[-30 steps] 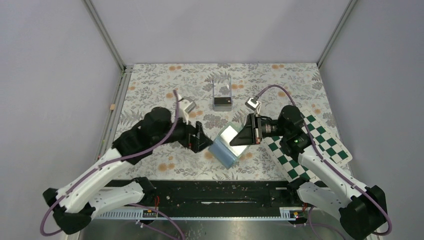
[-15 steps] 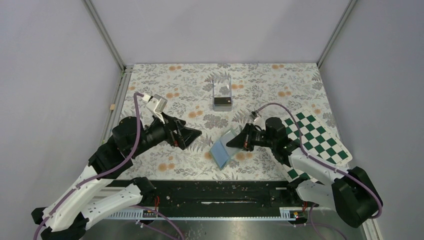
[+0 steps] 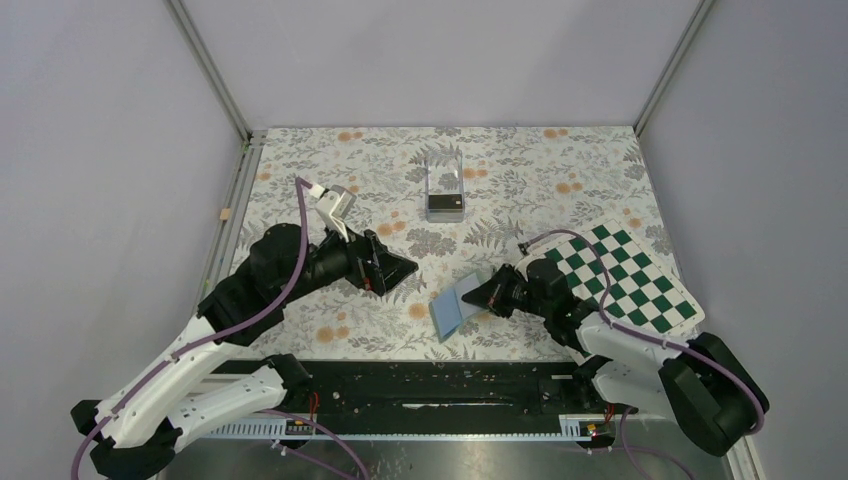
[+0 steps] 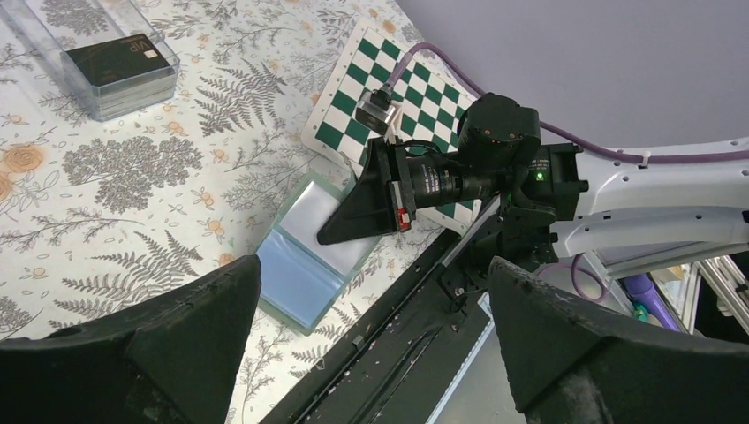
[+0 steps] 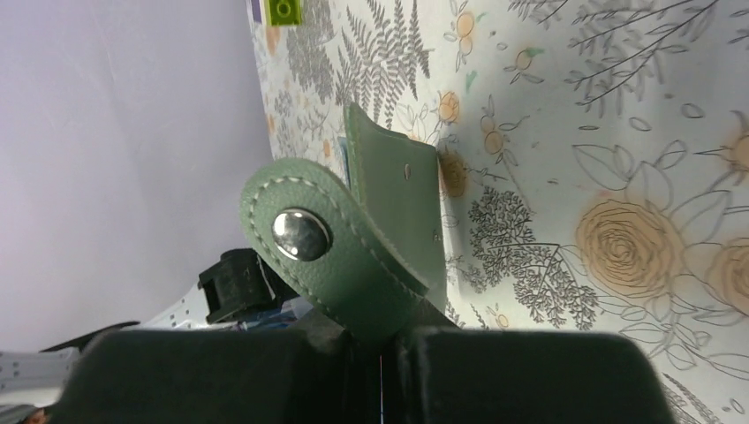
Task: Put the credit cards into the card holder
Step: Place the card holder at the center of the board.
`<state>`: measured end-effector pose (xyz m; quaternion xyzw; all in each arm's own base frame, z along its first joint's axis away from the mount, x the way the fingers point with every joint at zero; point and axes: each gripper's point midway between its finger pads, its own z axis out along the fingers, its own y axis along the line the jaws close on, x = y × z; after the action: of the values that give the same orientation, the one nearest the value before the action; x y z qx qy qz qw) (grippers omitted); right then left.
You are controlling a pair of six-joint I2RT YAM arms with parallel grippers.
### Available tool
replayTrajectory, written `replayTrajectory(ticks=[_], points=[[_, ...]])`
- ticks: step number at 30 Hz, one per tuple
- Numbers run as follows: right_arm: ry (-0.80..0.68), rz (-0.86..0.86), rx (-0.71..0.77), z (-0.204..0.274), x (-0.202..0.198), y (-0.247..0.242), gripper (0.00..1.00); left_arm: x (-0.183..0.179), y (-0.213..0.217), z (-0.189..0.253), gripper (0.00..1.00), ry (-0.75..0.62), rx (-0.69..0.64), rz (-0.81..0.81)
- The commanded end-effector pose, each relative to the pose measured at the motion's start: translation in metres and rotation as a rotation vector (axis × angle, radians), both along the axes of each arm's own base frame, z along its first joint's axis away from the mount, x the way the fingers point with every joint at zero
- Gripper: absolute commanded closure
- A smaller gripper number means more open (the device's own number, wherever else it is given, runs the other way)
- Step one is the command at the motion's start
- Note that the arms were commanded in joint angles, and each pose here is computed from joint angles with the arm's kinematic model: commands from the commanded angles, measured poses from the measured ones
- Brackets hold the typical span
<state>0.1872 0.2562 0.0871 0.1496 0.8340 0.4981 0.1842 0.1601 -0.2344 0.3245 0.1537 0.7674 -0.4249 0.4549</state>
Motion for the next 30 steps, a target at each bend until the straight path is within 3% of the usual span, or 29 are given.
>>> replayTrajectory(ticks=[1, 4, 10, 13, 16, 20, 21, 25, 30], points=[[-0.031, -0.125, -0.062, -0.006, 0.011, -0.018, 0.99, -0.001, -0.007, 0.024, 0.01, -0.053, -0.088, -0.029], [0.006, -0.161, -0.079, -0.018, 0.007, -0.026, 0.94, -0.001, -0.008, 0.026, 0.01, -0.057, -0.097, -0.032], [0.072, -0.217, -0.144, -0.028, -0.001, -0.042, 0.61, -0.002, -0.008, 0.03, 0.01, -0.069, -0.108, -0.034], [0.115, -0.271, -0.198, -0.032, -0.005, -0.056, 0.34, 0.0, -0.008, 0.028, 0.01, -0.068, -0.106, -0.031], [0.148, -0.33, -0.258, -0.034, -0.011, -0.073, 0.17, -0.001, -0.01, 0.026, 0.01, -0.056, -0.1, -0.036], [0.165, -0.405, -0.316, -0.034, -0.015, -0.093, 0.11, 0.002, -0.013, 0.019, 0.01, -0.021, -0.08, -0.033], [0.166, -0.425, -0.341, -0.033, -0.016, -0.1, 0.02, 0.003, -0.013, 0.016, 0.01, -0.007, -0.075, -0.027], [0.107, -0.466, -0.448, -0.019, -0.013, -0.122, 0.01, 0.011, -0.014, 0.001, 0.01, 0.064, -0.041, 0.02], [-0.008, -0.362, -0.598, 0.006, -0.006, -0.128, 0.0, 0.031, -0.014, -0.036, 0.01, 0.24, 0.035, 0.121]])
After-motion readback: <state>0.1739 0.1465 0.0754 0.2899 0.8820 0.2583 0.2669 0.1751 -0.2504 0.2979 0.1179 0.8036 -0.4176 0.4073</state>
